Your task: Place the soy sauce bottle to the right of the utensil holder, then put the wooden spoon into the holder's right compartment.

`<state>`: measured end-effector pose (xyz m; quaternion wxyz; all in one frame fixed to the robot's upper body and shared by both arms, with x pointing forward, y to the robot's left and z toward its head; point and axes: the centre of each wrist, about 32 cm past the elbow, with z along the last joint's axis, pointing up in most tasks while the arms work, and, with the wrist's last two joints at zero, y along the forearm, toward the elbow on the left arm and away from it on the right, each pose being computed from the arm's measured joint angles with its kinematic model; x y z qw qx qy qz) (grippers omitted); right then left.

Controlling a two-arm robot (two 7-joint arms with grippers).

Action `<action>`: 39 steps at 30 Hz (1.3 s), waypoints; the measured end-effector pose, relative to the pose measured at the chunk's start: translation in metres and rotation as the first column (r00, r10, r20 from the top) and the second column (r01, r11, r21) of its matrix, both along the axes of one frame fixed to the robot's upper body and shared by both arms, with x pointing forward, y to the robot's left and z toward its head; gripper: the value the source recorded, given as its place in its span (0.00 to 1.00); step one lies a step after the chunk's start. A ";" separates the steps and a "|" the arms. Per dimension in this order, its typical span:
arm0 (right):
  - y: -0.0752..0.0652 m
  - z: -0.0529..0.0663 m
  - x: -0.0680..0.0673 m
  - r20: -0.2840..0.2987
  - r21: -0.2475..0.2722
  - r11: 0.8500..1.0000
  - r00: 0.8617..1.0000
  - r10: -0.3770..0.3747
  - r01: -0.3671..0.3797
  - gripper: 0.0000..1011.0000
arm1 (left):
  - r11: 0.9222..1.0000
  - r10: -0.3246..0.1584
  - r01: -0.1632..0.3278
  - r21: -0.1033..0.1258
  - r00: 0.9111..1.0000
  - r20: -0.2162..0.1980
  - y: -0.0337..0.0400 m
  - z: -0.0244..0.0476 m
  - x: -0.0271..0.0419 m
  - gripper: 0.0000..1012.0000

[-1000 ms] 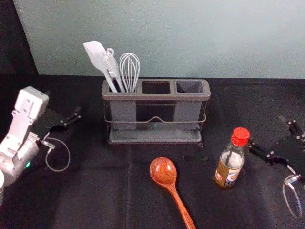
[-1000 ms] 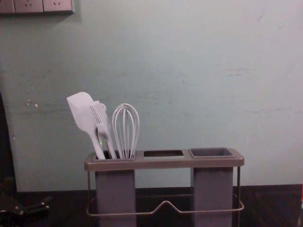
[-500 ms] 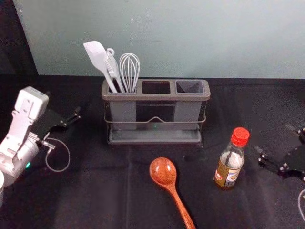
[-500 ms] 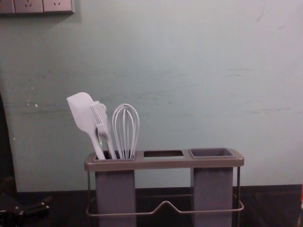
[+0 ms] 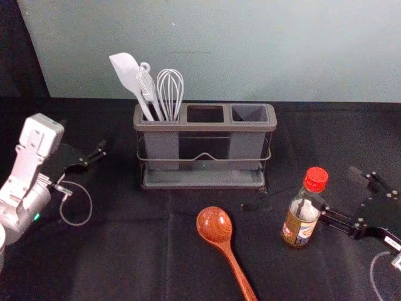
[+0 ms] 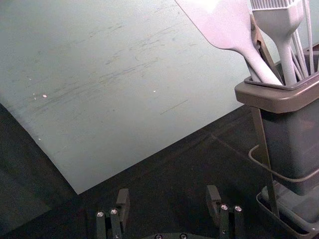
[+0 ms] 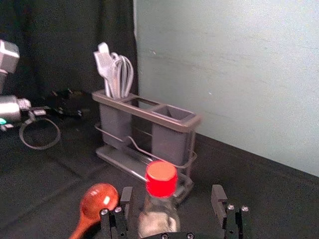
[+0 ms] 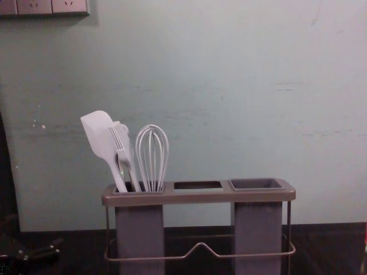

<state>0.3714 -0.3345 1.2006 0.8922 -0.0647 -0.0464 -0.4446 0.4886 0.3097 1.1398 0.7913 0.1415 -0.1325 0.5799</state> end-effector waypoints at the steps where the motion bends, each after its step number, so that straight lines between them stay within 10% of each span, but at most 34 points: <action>1: 0.001 -0.001 0.001 0.000 0.009 1.000 1.000 0.006 -0.006 0.99 | 1.000 0.000 0.000 0.000 1.000 0.000 0.0000 0.0000 0.0000 0.99; 15: 0.025 -0.028 0.029 0.041 0.074 0.997 0.999 0.012 -0.015 0.99 | 1.000 0.000 0.000 0.000 1.000 0.000 0.0000 0.0000 0.0000 0.99; 39: 0.032 -0.041 0.033 0.066 0.124 0.992 0.998 -0.017 0.009 0.90 | 1.000 0.000 0.000 0.000 1.000 0.000 0.0000 0.0000 0.0000 0.99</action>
